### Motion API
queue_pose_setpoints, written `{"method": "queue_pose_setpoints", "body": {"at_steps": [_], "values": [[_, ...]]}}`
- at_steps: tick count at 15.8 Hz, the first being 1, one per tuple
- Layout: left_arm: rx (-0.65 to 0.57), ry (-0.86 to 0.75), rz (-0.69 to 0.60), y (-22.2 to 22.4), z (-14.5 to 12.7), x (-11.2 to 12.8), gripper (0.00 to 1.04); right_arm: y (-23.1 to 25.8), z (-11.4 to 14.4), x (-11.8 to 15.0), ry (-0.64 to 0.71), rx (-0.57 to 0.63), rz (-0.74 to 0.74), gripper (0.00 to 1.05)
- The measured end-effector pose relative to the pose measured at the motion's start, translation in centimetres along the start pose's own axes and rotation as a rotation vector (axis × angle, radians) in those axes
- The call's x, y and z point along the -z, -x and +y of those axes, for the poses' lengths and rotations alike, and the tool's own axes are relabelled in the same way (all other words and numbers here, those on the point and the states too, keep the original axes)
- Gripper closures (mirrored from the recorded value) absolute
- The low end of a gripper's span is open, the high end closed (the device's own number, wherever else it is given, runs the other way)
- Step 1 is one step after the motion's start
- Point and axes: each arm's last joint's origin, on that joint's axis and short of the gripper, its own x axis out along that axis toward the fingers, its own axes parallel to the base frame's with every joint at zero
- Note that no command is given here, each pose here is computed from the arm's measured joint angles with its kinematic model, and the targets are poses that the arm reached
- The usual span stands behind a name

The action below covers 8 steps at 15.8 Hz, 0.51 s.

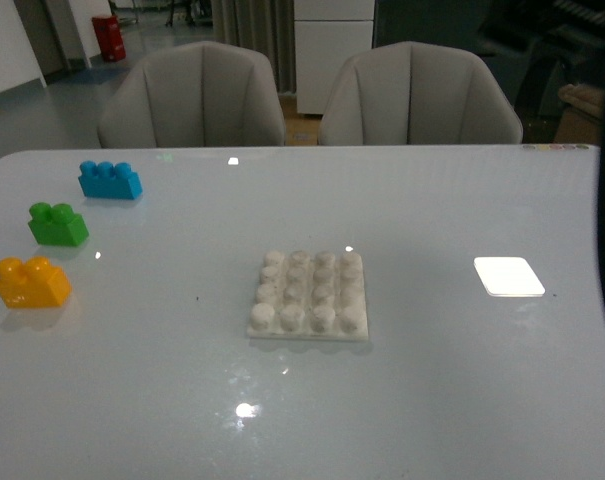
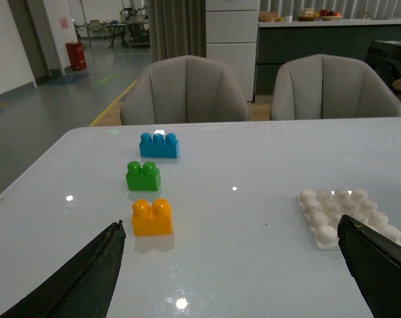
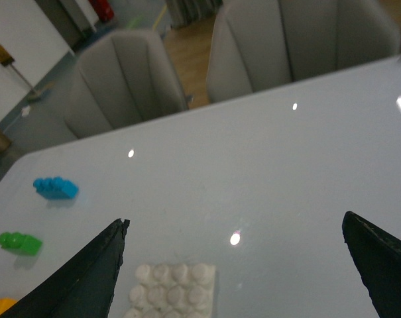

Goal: Insert yellow block into base center

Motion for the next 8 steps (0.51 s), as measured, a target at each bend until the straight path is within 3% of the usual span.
{"method": "queue_pose_setpoints", "body": {"at_steps": [3,4,6,8], "values": [[0.000,0.000,0.000,0.0,0.0,0.0,0.07,9.8,0.0,-0.9,0.085,-0.017,-0.201,0.06],[0.000,0.000,0.000,0.0,0.0,0.0,0.07,13.3,-0.3,-0.1,0.145,0.041,-0.242,0.13],[0.000,0.000,0.000,0.0,0.0,0.0,0.07,18.2,-2.8,2.5,0.266,0.161,-0.256,0.37],[0.000,0.000,0.000,0.0,0.0,0.0,0.07,21.5,-5.0,5.3,0.298,0.190,-0.255,0.61]]}}
